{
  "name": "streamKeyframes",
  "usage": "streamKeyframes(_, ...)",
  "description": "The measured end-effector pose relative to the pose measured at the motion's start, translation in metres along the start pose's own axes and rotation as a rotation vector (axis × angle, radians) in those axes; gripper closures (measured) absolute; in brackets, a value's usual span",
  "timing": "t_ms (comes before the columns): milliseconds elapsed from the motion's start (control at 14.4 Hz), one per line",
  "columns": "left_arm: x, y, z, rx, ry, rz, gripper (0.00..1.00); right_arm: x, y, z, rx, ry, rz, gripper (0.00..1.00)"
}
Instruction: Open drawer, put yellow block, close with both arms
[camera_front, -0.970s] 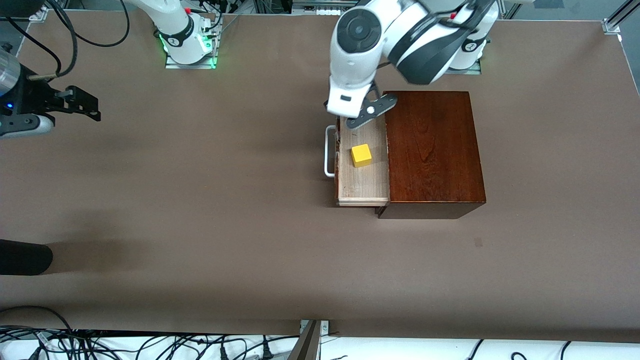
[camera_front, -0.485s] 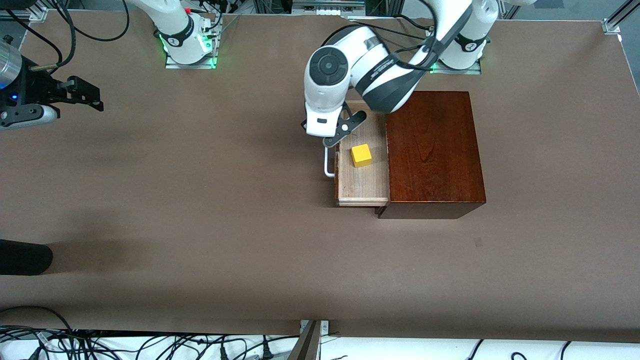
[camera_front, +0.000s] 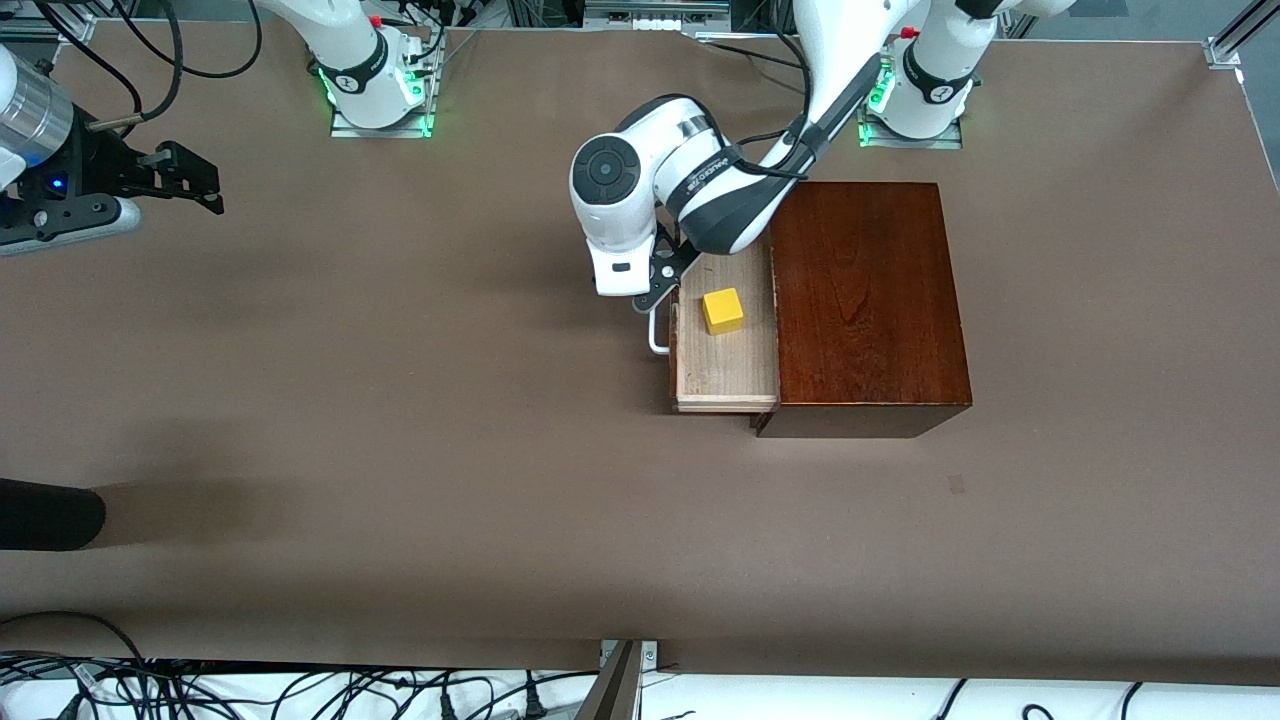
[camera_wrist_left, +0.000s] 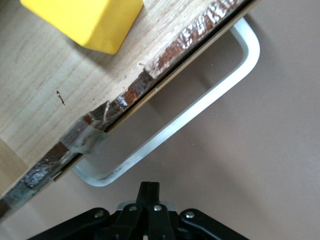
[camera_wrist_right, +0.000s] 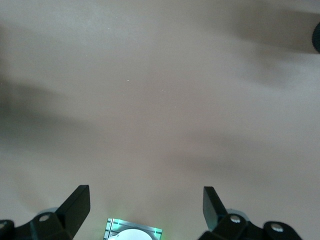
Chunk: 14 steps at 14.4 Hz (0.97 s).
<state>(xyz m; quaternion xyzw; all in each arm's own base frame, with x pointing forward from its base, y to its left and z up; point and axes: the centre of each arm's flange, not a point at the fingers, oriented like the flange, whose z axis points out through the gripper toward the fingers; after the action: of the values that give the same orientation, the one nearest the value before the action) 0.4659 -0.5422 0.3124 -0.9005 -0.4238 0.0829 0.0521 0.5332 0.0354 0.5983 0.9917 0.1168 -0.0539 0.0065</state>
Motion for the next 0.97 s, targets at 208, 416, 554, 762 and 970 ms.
streamKeyframes(208,0.002,0.004,0.0,-0.023,0.001,-0.034,0.99,0.001,-0.001,0.004,-0.008,-0.002,0.001,0.0)
streamKeyframes(416,0.016,0.009,0.006,-0.037,0.036,-0.046,0.99,0.002,-0.01,0.004,-0.013,-0.003,-0.01,0.0)
streamKeyframes(554,0.022,0.011,0.009,-0.041,0.071,-0.04,0.99,0.001,-0.009,0.004,-0.013,-0.003,-0.007,0.0)
streamKeyframes(762,0.022,0.011,0.01,-0.047,0.105,-0.024,0.99,-0.001,-0.007,0.006,-0.011,-0.006,-0.003,0.0)
streamKeyframes(970,0.019,0.01,0.011,-0.049,0.159,0.005,0.99,-0.014,-0.011,0.018,-0.011,0.03,-0.005,0.0)
